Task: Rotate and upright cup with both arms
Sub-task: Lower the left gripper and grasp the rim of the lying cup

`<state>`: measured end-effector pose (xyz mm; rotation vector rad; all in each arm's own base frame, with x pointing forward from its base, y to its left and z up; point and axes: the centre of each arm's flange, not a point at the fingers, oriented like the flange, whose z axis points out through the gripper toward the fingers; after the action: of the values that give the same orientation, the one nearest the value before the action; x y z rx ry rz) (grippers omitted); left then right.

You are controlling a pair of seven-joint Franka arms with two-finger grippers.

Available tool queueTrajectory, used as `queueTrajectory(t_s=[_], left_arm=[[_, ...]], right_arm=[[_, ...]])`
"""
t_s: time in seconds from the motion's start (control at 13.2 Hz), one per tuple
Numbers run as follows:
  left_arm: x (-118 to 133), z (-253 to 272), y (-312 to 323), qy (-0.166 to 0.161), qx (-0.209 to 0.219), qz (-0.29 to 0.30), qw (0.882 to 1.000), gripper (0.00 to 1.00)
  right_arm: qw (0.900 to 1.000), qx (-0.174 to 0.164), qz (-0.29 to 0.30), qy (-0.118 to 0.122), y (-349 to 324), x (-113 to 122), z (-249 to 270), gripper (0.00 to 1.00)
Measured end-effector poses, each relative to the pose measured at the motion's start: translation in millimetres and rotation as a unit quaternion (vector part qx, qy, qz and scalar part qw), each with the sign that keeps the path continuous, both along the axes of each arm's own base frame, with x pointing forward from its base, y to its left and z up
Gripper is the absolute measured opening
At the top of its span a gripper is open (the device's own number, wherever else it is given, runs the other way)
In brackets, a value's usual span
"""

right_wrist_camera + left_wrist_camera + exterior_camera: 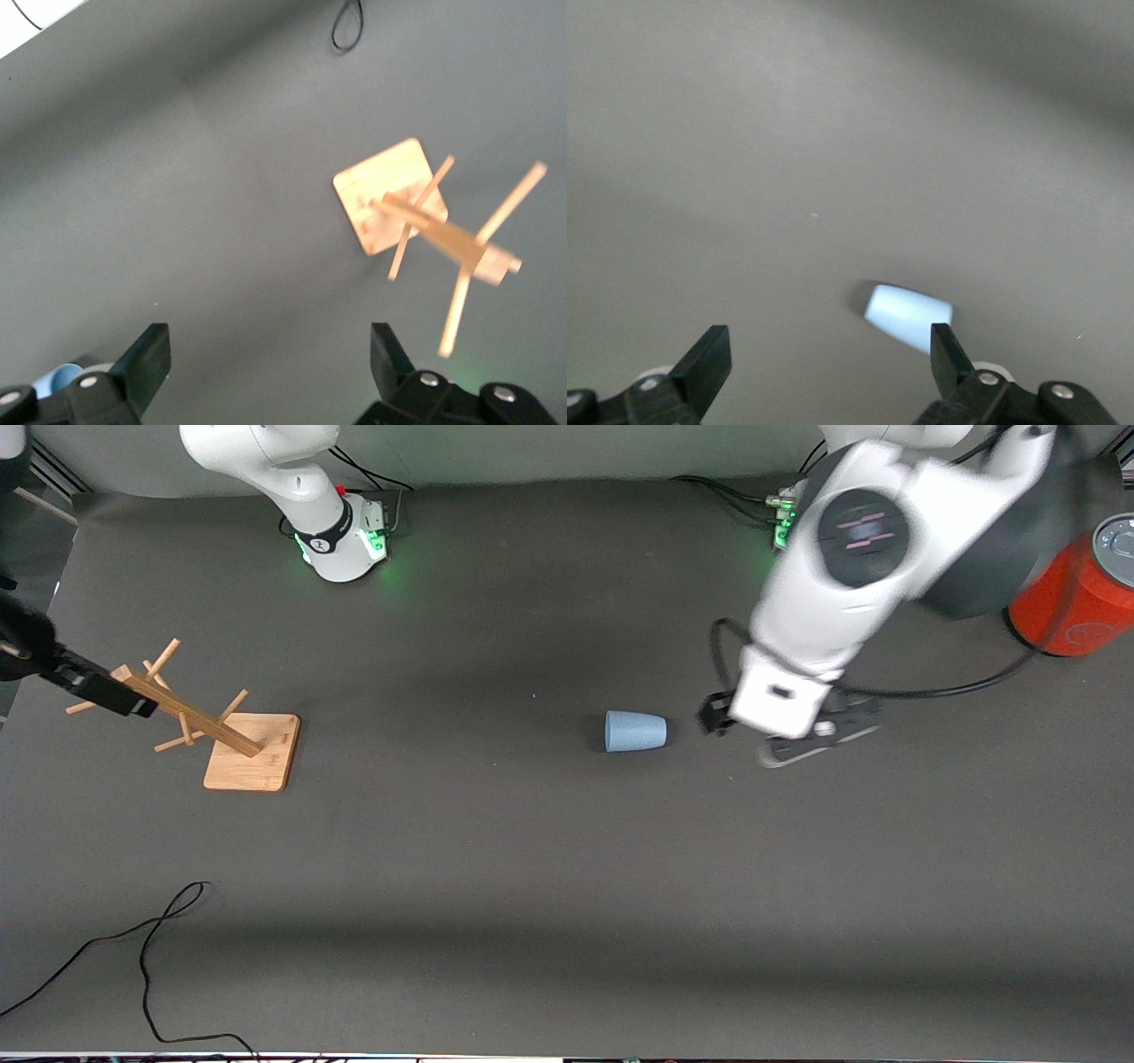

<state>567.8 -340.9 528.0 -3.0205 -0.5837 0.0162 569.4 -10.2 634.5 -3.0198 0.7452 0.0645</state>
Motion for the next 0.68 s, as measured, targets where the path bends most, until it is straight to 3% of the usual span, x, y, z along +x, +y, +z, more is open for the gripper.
queueTrajectory(t_s=[0.23, 0.38, 0.68], left_arm=[[-9.7, -49.8, -79.5, -0.017, 0.049, -0.010, 0.999, 1.00], [-21.9, -81.3, -115.9, -0.026, 0.074, -0.026, 0.997, 1.00], [-31.4, -153.8, -165.1, -0.049, 0.091, -0.073, 0.992, 1.00]], right_arm=[[0.996, 0.005, 0.081, -0.023, -21.4, -1.2, -7.7, 1.00], [0.989, 0.003, 0.144, -0.043, -20.7, 3.8, -10.9, 1.00], [0.975, -0.001, 0.216, -0.056, -19.5, 10.1, -23.2, 1.00]])
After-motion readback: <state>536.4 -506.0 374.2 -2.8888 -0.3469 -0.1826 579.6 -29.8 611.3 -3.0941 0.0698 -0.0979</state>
